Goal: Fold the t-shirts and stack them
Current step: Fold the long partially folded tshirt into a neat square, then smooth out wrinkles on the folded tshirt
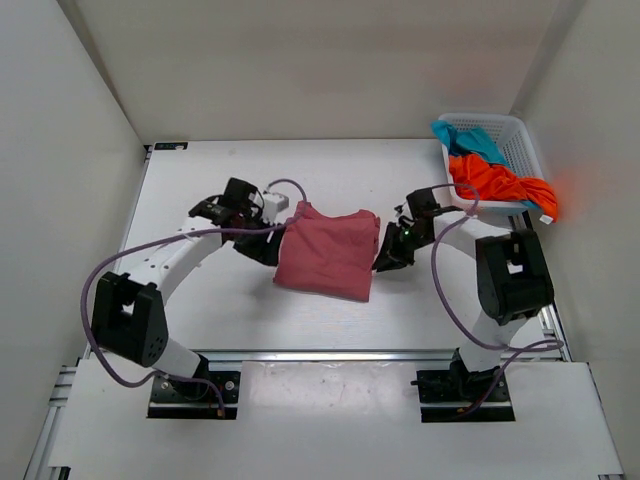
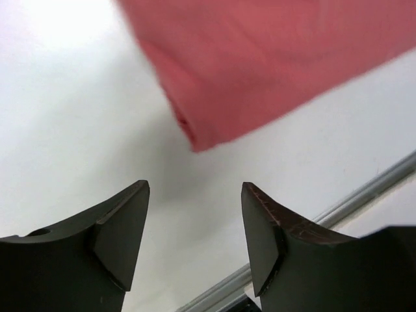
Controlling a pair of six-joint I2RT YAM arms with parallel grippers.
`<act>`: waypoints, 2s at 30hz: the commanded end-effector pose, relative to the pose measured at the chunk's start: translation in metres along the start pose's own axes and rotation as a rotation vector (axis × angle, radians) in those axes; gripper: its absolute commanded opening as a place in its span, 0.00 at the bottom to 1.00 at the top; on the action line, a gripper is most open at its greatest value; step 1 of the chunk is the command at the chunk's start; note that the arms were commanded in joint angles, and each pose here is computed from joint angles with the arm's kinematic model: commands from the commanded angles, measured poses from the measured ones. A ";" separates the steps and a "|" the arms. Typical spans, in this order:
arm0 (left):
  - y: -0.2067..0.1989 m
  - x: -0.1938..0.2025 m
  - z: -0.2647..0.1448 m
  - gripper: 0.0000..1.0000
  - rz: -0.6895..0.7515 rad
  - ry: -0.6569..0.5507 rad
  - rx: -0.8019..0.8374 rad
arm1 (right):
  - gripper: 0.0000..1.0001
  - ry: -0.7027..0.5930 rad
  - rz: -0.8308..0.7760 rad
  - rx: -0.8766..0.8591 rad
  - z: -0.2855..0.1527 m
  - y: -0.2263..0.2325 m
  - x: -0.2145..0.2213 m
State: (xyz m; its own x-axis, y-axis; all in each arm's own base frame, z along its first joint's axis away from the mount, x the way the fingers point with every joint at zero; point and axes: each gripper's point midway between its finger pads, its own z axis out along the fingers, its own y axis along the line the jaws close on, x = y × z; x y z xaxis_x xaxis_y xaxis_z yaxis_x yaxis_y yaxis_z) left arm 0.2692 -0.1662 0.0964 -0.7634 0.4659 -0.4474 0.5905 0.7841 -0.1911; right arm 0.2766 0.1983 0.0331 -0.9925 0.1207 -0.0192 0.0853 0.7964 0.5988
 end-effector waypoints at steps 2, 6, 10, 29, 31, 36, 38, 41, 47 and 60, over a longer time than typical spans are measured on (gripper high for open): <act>0.028 -0.066 -0.035 0.71 0.004 -0.200 -0.053 | 0.17 -0.145 -0.077 0.122 -0.054 -0.009 -0.030; 0.040 -0.105 -0.027 0.73 -0.013 -0.252 -0.046 | 0.19 -0.186 -0.048 0.100 -0.058 -0.014 -0.058; 0.054 -0.126 0.000 0.73 -0.036 -0.239 -0.037 | 0.36 -0.193 -0.112 0.115 -0.046 -0.011 -0.089; 0.069 -0.173 0.067 0.77 -0.066 -0.271 -0.023 | 0.38 -0.063 -0.155 0.078 0.006 0.010 -0.101; 0.070 -0.172 0.076 0.71 -0.068 -0.262 -0.029 | 0.26 -0.055 -0.154 0.071 0.007 0.012 -0.098; 0.069 -0.166 0.089 0.46 -0.097 -0.244 0.000 | 0.00 -0.062 -0.153 0.054 0.002 0.019 -0.096; 0.070 -0.162 0.094 0.27 -0.104 -0.231 0.001 | 0.00 -0.045 -0.146 0.028 0.003 0.023 -0.090; 0.073 -0.172 0.089 0.14 -0.145 -0.259 -0.011 | 0.00 -0.021 -0.133 -0.017 -0.002 0.030 -0.084; 0.071 -0.182 0.065 0.14 -0.168 -0.312 -0.045 | 0.00 0.033 -0.083 -0.130 -0.022 0.044 -0.051; 0.055 -0.181 0.064 0.09 -0.155 -0.310 -0.038 | 0.18 0.105 0.097 -0.221 0.005 0.018 -0.021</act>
State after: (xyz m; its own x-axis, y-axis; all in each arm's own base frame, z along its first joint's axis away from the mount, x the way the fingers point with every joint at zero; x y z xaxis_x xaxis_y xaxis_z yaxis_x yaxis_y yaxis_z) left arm 0.4495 -0.2353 0.0735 -0.7707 0.2311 -0.5939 0.4538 0.8532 -0.2569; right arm 0.2792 0.2141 0.0349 -0.9818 0.0929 0.1657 0.1844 0.6764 0.7131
